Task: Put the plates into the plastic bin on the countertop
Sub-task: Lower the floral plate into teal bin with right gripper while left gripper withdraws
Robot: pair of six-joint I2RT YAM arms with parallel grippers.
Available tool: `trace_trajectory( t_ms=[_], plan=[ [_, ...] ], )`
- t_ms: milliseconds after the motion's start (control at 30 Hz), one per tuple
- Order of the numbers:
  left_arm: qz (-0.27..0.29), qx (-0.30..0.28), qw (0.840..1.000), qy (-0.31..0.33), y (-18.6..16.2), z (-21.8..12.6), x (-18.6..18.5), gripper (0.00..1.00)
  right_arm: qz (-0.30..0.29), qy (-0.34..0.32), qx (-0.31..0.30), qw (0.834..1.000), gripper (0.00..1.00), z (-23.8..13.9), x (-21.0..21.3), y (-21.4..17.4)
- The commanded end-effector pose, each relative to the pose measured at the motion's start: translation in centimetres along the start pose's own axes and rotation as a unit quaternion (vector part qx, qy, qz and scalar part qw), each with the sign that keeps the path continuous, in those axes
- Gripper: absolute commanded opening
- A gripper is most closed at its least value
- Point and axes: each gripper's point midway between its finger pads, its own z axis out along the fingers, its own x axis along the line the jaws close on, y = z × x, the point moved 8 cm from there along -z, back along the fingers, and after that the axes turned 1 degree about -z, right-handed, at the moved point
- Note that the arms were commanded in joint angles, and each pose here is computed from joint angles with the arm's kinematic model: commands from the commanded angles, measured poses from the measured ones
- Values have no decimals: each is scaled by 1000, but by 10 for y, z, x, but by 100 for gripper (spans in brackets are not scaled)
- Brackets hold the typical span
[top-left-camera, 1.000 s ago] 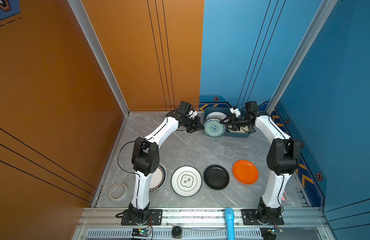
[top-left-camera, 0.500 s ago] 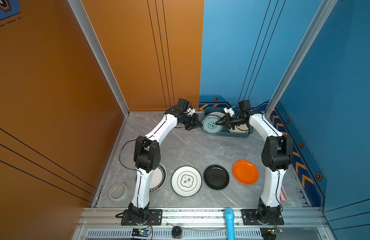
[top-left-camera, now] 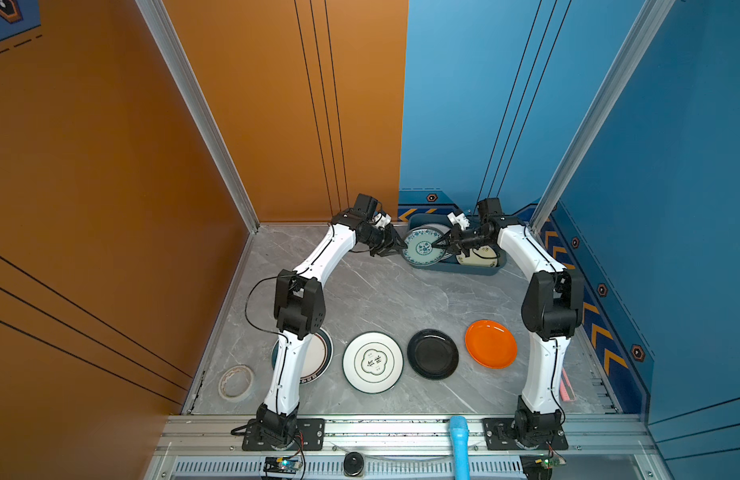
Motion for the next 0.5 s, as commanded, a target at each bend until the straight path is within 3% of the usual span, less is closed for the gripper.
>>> trace_trajectory(
  t_ms=[0,33,200,467],
  plan=[
    [-1,-6,1000,22,5,-7,8,76,13,-39,-42,998,0,-24,-9,17],
    [4,-7,1000,25,4,-7,8,100,17,-51,-55,997,0,-31,-12,21],
    [36,-27,998,44,3,-20,2,98,67,-127,-121,982,0,-67,-40,35],
    [62,-118,979,154,-1,-57,2,98,124,-206,-174,955,0,-107,-78,41]
  ],
)
